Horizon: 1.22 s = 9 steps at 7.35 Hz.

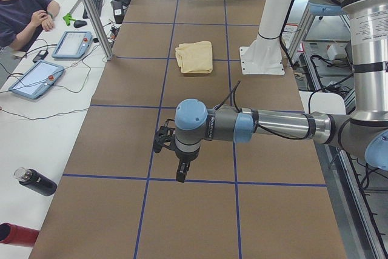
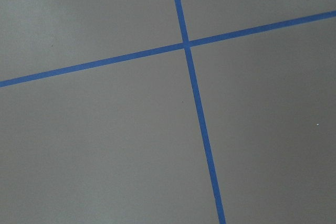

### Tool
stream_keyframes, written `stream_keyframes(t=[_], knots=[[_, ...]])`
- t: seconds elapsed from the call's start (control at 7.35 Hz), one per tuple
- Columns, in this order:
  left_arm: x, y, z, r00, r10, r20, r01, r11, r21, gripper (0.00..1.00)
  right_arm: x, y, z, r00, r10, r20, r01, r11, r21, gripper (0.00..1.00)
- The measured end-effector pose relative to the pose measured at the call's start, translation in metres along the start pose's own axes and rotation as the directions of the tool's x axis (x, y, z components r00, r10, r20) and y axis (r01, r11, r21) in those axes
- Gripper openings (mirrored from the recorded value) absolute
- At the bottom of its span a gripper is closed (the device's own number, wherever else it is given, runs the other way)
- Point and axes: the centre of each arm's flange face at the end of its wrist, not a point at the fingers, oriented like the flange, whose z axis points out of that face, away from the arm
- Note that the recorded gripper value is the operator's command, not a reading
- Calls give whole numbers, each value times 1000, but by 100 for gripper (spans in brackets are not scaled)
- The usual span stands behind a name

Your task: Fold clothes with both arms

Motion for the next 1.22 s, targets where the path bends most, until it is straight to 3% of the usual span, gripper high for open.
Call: stream_keyframes(t=[1.22], knots=[[-1,1,0,1000,-10,2,10,1000,0,100,-2,-1,-2,1000,-2,1,2,1000,5,100]])
